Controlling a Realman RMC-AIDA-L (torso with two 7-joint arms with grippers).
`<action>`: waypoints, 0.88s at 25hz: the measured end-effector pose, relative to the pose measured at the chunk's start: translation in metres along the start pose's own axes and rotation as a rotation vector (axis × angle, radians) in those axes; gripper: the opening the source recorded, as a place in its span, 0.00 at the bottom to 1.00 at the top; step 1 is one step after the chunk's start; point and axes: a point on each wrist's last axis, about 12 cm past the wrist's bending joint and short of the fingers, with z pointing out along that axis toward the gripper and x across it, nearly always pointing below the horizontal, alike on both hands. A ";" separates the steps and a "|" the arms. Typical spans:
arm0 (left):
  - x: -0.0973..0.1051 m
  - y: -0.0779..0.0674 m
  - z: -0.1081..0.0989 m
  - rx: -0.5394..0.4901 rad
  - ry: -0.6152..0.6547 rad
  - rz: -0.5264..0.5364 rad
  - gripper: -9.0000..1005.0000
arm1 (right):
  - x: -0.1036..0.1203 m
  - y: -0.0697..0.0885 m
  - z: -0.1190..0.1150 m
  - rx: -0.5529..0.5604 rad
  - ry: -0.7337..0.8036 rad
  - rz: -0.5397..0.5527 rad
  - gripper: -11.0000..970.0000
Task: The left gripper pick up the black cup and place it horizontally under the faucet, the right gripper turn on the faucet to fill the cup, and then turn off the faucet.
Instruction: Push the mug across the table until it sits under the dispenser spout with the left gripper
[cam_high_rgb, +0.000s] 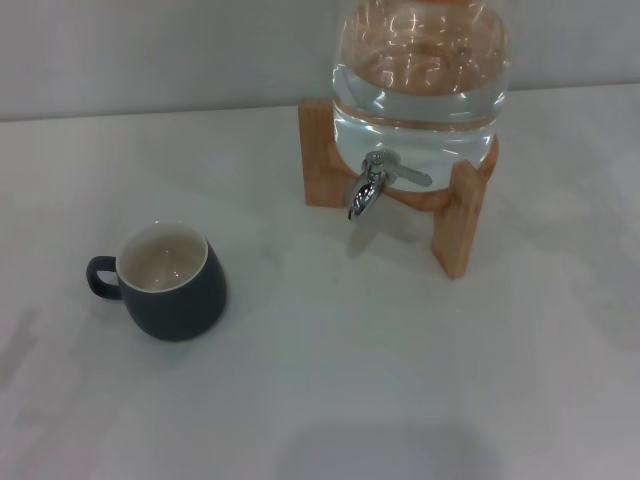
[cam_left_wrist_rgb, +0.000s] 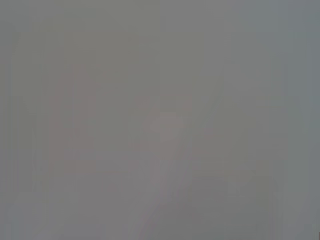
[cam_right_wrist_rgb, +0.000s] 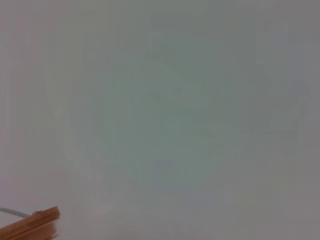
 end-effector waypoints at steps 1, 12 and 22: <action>0.001 0.000 0.000 0.004 0.008 0.000 0.87 | 0.000 0.000 0.000 -0.001 0.000 0.000 0.87; 0.014 0.003 0.001 -0.072 0.061 0.006 0.87 | 0.000 0.000 0.001 0.000 0.005 -0.001 0.87; 0.039 -0.015 0.000 -0.095 0.096 0.119 0.87 | 0.000 0.000 0.001 0.000 0.006 -0.001 0.87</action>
